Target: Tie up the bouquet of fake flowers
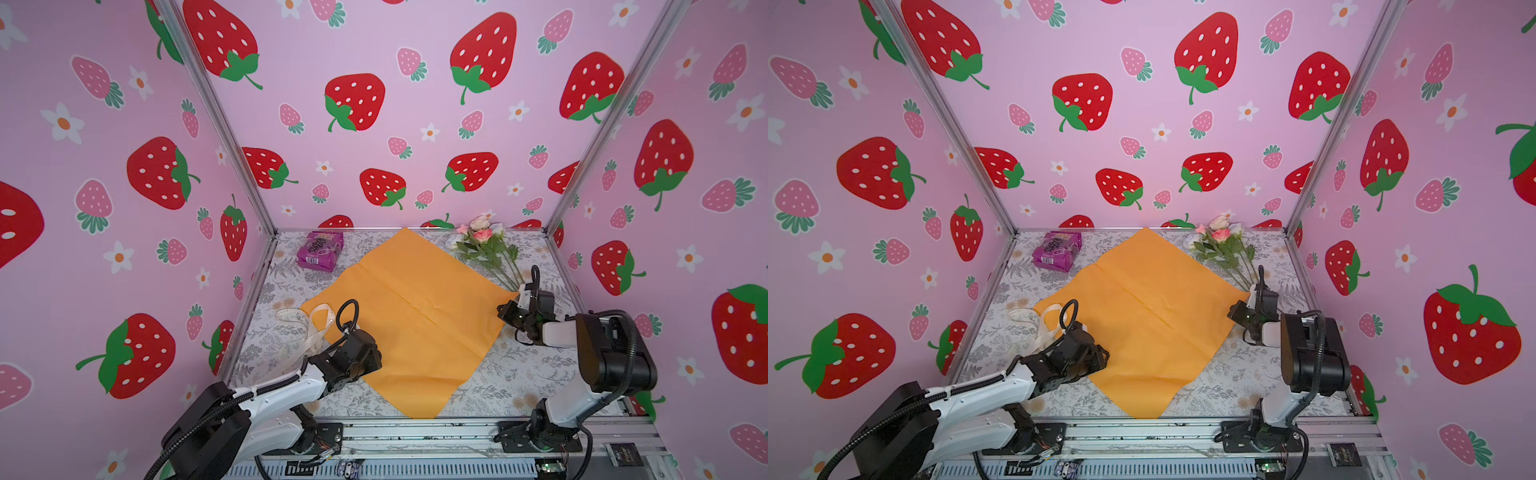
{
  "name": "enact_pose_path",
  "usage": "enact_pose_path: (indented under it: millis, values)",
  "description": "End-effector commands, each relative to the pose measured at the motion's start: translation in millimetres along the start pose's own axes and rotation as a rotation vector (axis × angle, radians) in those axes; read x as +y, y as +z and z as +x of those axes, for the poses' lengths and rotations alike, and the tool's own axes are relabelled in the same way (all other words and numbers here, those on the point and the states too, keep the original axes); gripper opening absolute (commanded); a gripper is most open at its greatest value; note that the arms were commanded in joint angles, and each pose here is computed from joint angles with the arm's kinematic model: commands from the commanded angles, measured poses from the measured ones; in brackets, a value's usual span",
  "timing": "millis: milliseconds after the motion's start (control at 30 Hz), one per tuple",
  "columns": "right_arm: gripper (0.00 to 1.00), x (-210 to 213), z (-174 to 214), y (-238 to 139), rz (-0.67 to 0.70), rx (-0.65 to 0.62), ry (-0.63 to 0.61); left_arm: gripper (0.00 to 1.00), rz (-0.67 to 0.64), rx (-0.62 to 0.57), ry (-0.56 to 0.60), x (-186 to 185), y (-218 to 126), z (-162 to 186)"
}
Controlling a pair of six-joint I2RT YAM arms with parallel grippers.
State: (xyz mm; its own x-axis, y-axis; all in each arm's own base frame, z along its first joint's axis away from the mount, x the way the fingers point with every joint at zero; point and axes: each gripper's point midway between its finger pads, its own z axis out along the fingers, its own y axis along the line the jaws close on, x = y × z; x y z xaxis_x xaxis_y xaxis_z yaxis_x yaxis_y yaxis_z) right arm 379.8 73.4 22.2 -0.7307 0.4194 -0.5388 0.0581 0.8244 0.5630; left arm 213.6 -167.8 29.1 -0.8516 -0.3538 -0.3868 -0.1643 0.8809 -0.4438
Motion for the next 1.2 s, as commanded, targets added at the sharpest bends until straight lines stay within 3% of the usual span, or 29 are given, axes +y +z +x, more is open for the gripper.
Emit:
enact_pose_path:
  millis: [0, 233, 467, 733, 933, 1033, 1167]
  values:
    - [0.0, 6.9, 6.7, 11.6, 0.019, 0.043, -0.038, 0.57, -0.022, -0.049, 0.056, -11.6, -8.8, -21.8]
    - [0.02, -4.3, -27.5, 10.8, 0.137, -0.072, -0.087, 0.64, 0.071, -0.008, 0.055, -40.0, -1.4, -48.3]
    - [0.0, -3.6, -36.5, 24.5, 0.127, -0.04, -0.1, 0.62, 0.083, 0.082, 0.03, -44.7, 28.9, -54.0]
    - [0.0, -7.6, -26.5, 41.9, 0.111, 0.016, -0.03, 0.6, 0.038, 0.146, -0.052, -27.4, 61.2, -62.2]
    - [0.0, -4.1, -26.1, 44.6, 0.092, 0.038, -0.043, 0.58, 0.033, 0.177, -0.067, -26.2, 69.3, -63.1]
    - [0.03, 0.3, -19.4, 44.8, 0.068, 0.077, -0.034, 0.58, 0.003, 0.181, -0.079, -19.5, 63.9, -60.4]
    - [0.34, 1.0, -19.5, 32.0, 0.095, 0.096, -0.033, 0.6, -0.028, 0.161, -0.084, -11.1, 48.9, -60.6]
